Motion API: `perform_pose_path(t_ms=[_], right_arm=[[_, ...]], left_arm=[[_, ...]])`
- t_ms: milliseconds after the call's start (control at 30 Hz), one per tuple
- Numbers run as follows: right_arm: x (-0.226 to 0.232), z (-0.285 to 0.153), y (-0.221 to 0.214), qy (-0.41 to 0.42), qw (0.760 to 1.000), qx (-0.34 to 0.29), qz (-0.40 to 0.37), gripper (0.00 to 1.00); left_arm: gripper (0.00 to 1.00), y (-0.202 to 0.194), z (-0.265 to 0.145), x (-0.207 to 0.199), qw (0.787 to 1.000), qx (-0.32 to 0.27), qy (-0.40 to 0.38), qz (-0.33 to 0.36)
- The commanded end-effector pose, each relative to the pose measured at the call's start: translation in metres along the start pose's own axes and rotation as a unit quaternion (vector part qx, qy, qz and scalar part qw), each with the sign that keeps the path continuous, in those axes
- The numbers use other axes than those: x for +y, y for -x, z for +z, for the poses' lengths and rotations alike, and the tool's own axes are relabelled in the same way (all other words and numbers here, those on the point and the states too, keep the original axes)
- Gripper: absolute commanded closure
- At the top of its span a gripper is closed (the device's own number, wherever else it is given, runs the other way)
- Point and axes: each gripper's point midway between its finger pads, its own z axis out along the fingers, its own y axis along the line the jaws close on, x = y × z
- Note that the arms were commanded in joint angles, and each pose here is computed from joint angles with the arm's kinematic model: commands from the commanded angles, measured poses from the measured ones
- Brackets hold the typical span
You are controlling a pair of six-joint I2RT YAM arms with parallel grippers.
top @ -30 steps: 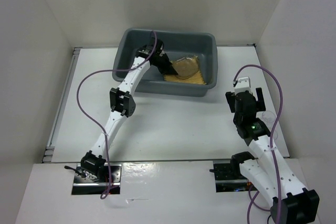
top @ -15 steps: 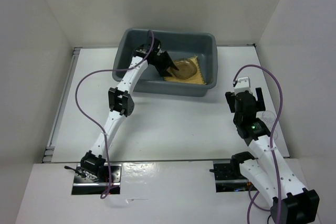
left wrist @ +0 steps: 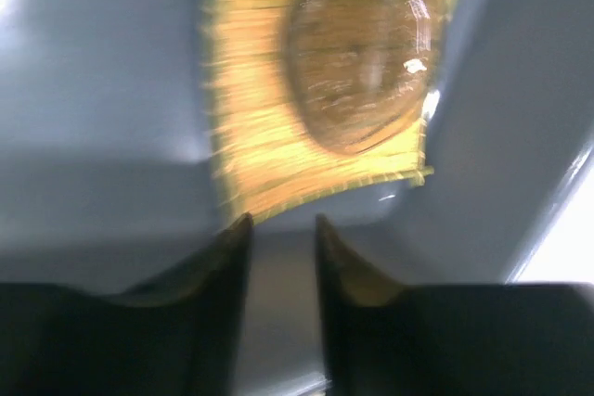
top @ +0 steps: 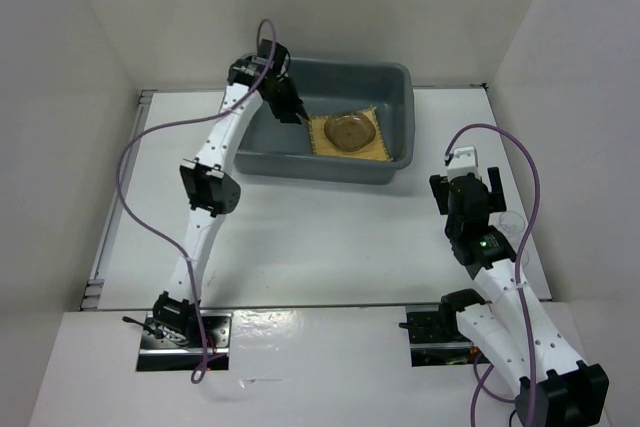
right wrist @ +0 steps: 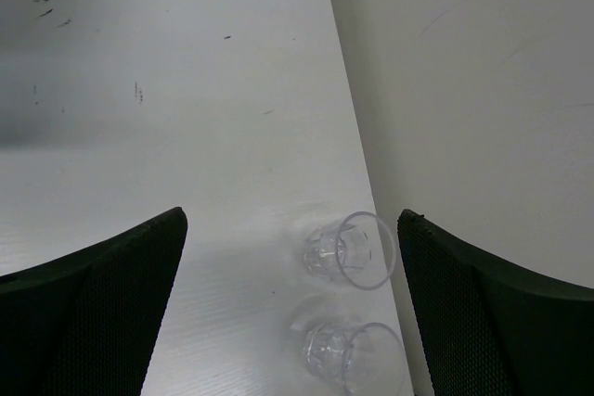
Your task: Place the mixed dishes into the plastic bin
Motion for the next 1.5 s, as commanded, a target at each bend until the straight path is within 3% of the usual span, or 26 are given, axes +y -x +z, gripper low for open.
perform_pose_path(t_ms=[0,33,133,233,400,600,767,867,967,1067,1133,1200,1233,1267,1300,1333,1467], right_arm=[[-0.007,-0.003,0.021,-0.01,0.999,-0.039,0.035,0.01],[-0.007,-0.003,0.021,-0.01,0.999,-0.039,0.035,0.01],[-0.008,-0.004,0.023,-0.011,0.998,-0.042,0.038,0.01],[-0.008,-0.004,0.023,-0.011,0.999,-0.042,0.033,0.01],[-0.008,-0.004,0.023,-0.011,0.999,-0.042,0.033,0.01],[-0.008,-0.006,0.024,-0.008,0.998,-0.047,0.035,0.01],[-0.008,-0.006,0.024,-0.008,0.998,-0.047,0.035,0.01],[-0.01,-0.007,0.025,-0.009,0.998,-0.051,0.038,0.01],[-0.011,-0.009,0.027,-0.01,0.998,-0.054,0.041,0.01],[-0.018,-0.005,0.016,-0.016,0.998,-0.035,0.046,0.01],[-0.018,-0.001,0.009,0.006,0.999,-0.01,0.039,0.01],[-0.018,-0.001,0.005,0.027,0.999,0.018,0.036,0.01],[-0.018,0.003,-0.003,0.032,0.998,0.048,0.029,0.01],[-0.019,0.002,-0.005,0.04,0.997,0.068,0.023,0.01],[-0.025,0.002,0.006,0.043,0.996,0.075,0.022,0.01],[-0.017,0.007,-0.01,0.062,0.99,0.125,-0.018,0.01],[-0.054,0.027,-0.029,0.039,0.977,0.197,-0.07,0.01]], left_arm=[[0.74,0.014,-0.05,0.051,0.992,-0.037,0.114,0.039],[0.89,0.013,-0.052,0.06,0.989,-0.037,0.134,0.046],[1.0,0.005,-0.051,0.083,0.984,-0.017,0.17,0.052],[1.0,-0.022,-0.041,0.102,0.975,0.023,0.209,0.069],[1.0,-0.045,-0.035,0.11,0.965,0.037,0.241,0.096],[1.0,-0.075,-0.04,0.112,0.972,0.044,0.215,0.087],[1.0,-0.107,-0.04,0.139,0.969,0.069,0.223,0.077],[0.99,-0.105,-0.045,0.141,0.968,0.062,0.231,0.079],[0.89,-0.079,-0.059,0.119,0.974,0.023,0.209,0.085],[0.82,-0.044,-0.089,0.068,0.985,-0.027,0.143,0.088],[0.67,-0.027,-0.109,0.044,0.989,-0.046,0.115,0.087],[0.48,0.0,-0.172,-0.005,0.987,-0.117,0.056,0.099],[0.25,0.01,-0.192,-0.028,0.98,-0.152,0.024,0.124],[0.13,0.008,-0.208,-0.042,0.978,-0.161,-0.01,0.131],[0.09,0.008,-0.226,-0.049,0.976,-0.177,-0.024,0.128],[0.06,0.001,-0.247,-0.05,0.974,-0.184,-0.031,0.13],[0.01,-0.023,-0.263,-0.014,0.975,-0.182,0.039,0.12]])
